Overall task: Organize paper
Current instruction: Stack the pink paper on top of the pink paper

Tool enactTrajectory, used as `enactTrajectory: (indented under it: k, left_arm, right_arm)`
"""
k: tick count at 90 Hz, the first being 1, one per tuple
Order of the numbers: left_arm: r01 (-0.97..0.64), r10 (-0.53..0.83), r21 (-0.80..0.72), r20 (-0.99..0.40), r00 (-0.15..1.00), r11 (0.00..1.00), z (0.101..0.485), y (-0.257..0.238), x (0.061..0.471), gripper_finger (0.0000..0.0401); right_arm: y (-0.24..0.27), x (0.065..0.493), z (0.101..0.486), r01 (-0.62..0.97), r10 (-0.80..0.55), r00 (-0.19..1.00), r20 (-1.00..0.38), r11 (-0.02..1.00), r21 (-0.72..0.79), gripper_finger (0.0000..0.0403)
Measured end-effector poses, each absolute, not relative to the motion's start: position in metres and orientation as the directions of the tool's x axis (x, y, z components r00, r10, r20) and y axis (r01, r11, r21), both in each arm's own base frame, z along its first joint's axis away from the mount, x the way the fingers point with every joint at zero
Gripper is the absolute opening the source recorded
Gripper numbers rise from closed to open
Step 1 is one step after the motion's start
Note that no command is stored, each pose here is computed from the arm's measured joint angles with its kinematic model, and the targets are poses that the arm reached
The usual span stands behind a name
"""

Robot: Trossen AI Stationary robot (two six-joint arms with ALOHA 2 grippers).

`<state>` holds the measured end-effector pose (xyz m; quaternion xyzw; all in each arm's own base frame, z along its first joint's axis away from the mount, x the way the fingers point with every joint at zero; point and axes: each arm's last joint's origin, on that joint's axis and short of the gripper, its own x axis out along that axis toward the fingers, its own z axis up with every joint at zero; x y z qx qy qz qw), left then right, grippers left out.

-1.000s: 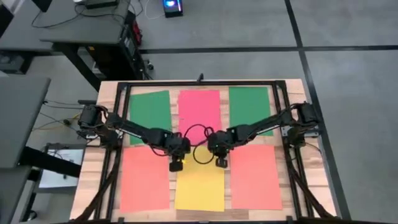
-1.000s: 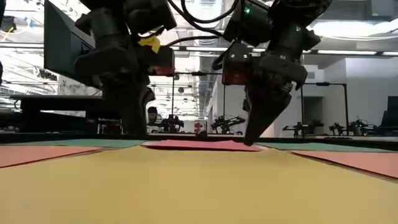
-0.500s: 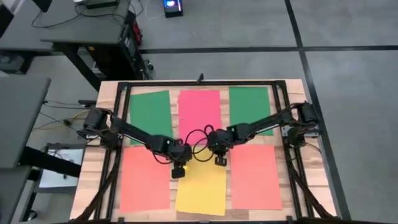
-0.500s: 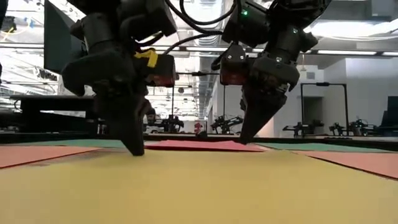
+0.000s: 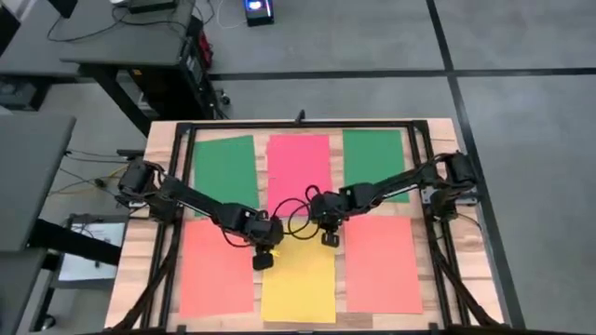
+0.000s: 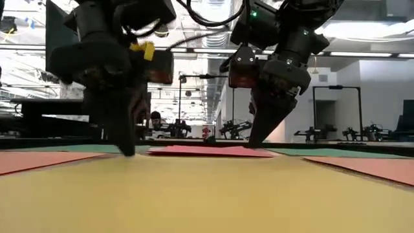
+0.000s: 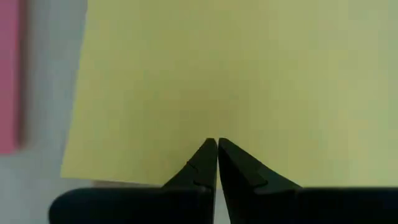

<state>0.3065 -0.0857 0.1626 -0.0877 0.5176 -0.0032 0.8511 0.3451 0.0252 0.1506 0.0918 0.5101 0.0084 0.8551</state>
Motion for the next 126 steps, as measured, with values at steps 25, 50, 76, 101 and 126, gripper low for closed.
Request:
enactTrajectory:
  k: [25,50,76,101,126]
  left_arm:
    - [-0.061,0.007,-0.034,-0.818,0.575,0.998,0.188,-0.065,0.308,0.0000]
    - [-0.061,0.011,-0.025,-0.849,0.528,0.998,0.171,-0.030,0.319,0.0000]
    - [-0.034,-0.026,-0.047,-0.888,0.459,0.998,0.144,-0.017,0.327,0.0000]
    - [-0.074,0.000,-0.038,-0.889,0.459,0.997,0.144,-0.004,0.327,0.0000]
    - [-0.113,0.020,-0.033,-0.897,0.441,0.993,0.143,0.008,0.325,0.0000]
  right_arm:
    - [0.012,0.346,0.157,0.088,0.090,0.503,-0.860,0.984,0.155,0.0000]
    - [0.006,0.346,0.156,0.100,0.082,0.500,-0.862,0.983,0.152,0.0000]
    - [0.014,0.345,0.155,0.071,0.099,0.492,-0.865,0.986,0.153,0.0000]
    - [0.007,0.338,0.142,0.101,0.087,0.485,-0.870,0.983,0.155,0.0000]
    - [0.001,0.330,0.133,0.132,0.077,0.461,-0.884,0.979,0.154,0.0000]
